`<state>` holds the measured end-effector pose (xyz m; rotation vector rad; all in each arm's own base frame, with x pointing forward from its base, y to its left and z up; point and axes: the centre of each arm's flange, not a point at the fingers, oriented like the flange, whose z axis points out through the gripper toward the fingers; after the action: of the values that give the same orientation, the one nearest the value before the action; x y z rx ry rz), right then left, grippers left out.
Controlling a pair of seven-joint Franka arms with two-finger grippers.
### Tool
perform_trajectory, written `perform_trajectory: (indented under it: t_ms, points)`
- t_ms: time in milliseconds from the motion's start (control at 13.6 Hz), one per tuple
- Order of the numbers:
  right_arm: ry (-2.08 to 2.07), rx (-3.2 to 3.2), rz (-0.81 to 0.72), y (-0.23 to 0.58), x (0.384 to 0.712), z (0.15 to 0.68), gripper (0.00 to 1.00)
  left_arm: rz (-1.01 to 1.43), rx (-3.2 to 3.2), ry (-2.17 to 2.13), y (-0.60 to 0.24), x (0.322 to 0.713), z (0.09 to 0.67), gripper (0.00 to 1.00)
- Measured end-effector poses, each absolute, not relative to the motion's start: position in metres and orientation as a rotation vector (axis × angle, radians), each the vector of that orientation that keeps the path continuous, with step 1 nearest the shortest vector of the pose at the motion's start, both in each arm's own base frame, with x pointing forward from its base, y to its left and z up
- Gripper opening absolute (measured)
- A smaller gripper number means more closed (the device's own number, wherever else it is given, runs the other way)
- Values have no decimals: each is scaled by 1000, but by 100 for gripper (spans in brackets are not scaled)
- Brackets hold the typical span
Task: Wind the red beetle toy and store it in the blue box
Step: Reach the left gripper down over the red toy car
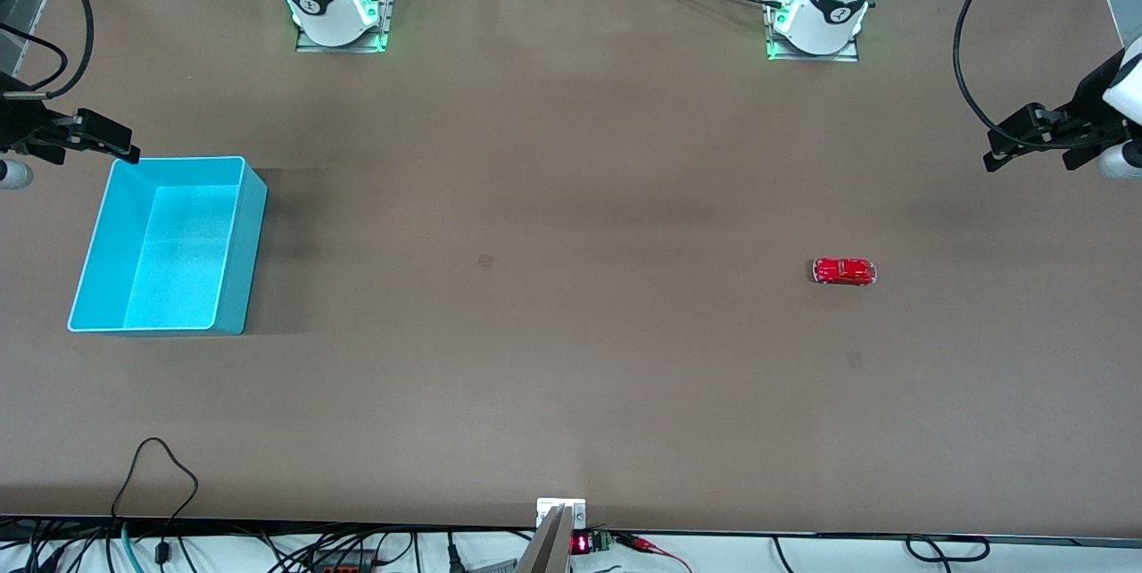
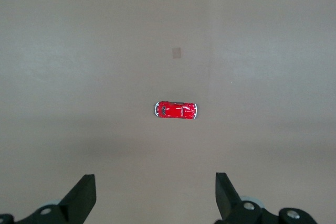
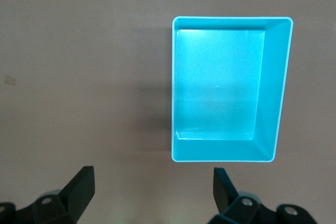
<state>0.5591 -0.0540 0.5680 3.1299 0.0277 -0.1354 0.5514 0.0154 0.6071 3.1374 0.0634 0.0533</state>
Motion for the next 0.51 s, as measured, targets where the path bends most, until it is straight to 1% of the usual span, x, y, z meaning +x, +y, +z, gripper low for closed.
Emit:
perform_trajectory:
  t_ms: [513]
  points:
    - [27, 3130, -135, -54, 559, 568, 100, 23, 3138, 52, 12, 552, 603, 100]
